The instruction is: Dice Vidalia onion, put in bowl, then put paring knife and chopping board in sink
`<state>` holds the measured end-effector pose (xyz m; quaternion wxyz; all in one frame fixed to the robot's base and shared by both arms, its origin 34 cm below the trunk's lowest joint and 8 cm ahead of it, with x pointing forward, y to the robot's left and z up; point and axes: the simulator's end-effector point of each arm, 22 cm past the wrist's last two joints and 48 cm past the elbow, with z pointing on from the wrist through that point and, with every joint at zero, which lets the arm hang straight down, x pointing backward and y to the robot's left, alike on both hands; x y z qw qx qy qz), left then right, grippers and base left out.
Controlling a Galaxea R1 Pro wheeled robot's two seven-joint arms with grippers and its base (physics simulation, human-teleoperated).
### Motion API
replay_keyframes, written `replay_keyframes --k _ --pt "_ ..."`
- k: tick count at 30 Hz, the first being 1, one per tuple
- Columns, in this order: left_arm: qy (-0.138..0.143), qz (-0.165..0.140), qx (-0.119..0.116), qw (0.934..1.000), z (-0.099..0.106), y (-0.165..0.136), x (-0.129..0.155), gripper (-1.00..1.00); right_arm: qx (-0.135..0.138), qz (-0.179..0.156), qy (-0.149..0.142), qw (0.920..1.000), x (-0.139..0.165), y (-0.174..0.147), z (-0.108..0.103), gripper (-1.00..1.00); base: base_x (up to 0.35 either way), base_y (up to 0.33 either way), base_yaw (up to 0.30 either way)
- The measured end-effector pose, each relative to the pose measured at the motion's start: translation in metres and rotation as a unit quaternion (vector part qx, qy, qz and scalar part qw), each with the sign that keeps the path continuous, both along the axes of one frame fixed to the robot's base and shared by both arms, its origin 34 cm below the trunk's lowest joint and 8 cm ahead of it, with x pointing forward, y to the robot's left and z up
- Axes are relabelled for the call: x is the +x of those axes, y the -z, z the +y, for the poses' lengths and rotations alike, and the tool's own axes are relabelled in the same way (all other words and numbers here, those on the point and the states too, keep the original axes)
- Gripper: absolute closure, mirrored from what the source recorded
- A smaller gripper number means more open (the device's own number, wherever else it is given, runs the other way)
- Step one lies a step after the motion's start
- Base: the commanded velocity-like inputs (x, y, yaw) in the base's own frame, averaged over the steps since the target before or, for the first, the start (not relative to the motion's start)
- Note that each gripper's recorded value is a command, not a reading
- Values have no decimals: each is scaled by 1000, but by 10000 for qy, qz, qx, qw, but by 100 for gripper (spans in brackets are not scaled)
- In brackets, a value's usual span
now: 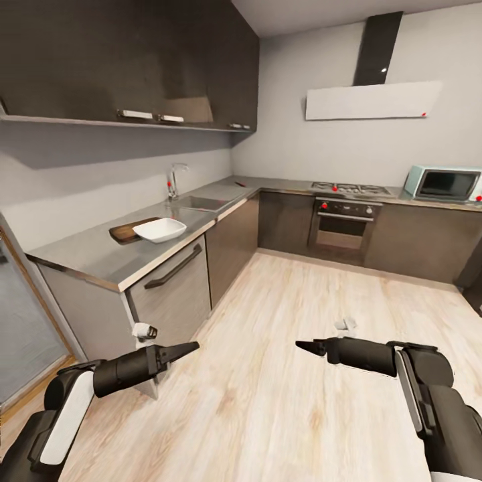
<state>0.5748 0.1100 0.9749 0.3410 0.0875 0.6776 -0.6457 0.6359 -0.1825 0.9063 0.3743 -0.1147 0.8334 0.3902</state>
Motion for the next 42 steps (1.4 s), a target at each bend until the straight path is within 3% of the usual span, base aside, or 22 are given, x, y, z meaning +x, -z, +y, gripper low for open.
replay_keyframes --k 6,13,16,17,24,26,28,29,30,31,33,34,35,36,37,42 --pt "-160 -153 84 9997 -2 4 7 -100 -61 -40 21 10000 1 -1 -7 -100 294 -194 215" --pt "-498 -114 463 9976 1 23 23 -100 -84 -68 31 9999 4 -2 -9 -100 95 -74 208" --pt "-685 -263 556 9958 4 25 30 -100 -104 -59 40 9999 5 -1 -11 -100 8 -7 201" --pt "-794 -432 553 9944 6 20 34 -100 -180 -62 93 9998 6 -2 -20 -100 2 -2 200" --pt "-755 -485 454 9949 8 6 34 -100 -150 -49 218 9996 9 -13 -34 -100 1 -1 187" --pt "-737 -462 449 9952 8 4 34 -100 -91 -56 209 9997 8 -18 -36 -100 0 0 139" --pt "-671 -360 476 9960 9 5 32 -100 67 -108 241 9996 6 -30 -51 -100 0 0 126" --pt "-648 -281 542 9960 11 7 31 -100 160 -153 284 9994 5 -38 -63 -100 0 0 120" --pt "-718 -151 867 9935 20 20 34 -100 250 -215 422 9986 4 -46 -82 -100 0 0 120" --pt "-749 -120 958 9925 23 22 35 -100 264 -213 453 9984 5 -48 -85 -100 0 0 120" --pt "-928 -5 1379 9861 32 37 42 -100 263 -207 506 9982 5 -51 -90 -100 0 0 119" --pt "-1037 75 1632 9811 38 47 46 -100 245 -227 517 9981 6 -52 -92 -100 0 0 119" --pt "-1247 232 2055 9704 49 64 53 -100 209 -261 527 9980 6 -53 -94 -100 0 0 119" --pt "-1307 285 2169 9670 53 68 54 -100 197 -265 530 9980 7 -54 -94 -100 0 0 120" --pt "-1425 371 2400 9595 61 76 57 -100 173 -277 539 9980 7 -55 -95 -100 0 0 120" --pt "-1575 507 2703 9485 72 84 61 -100 117 -305 687 9971 8 -63 -112 -100 0 0 126"
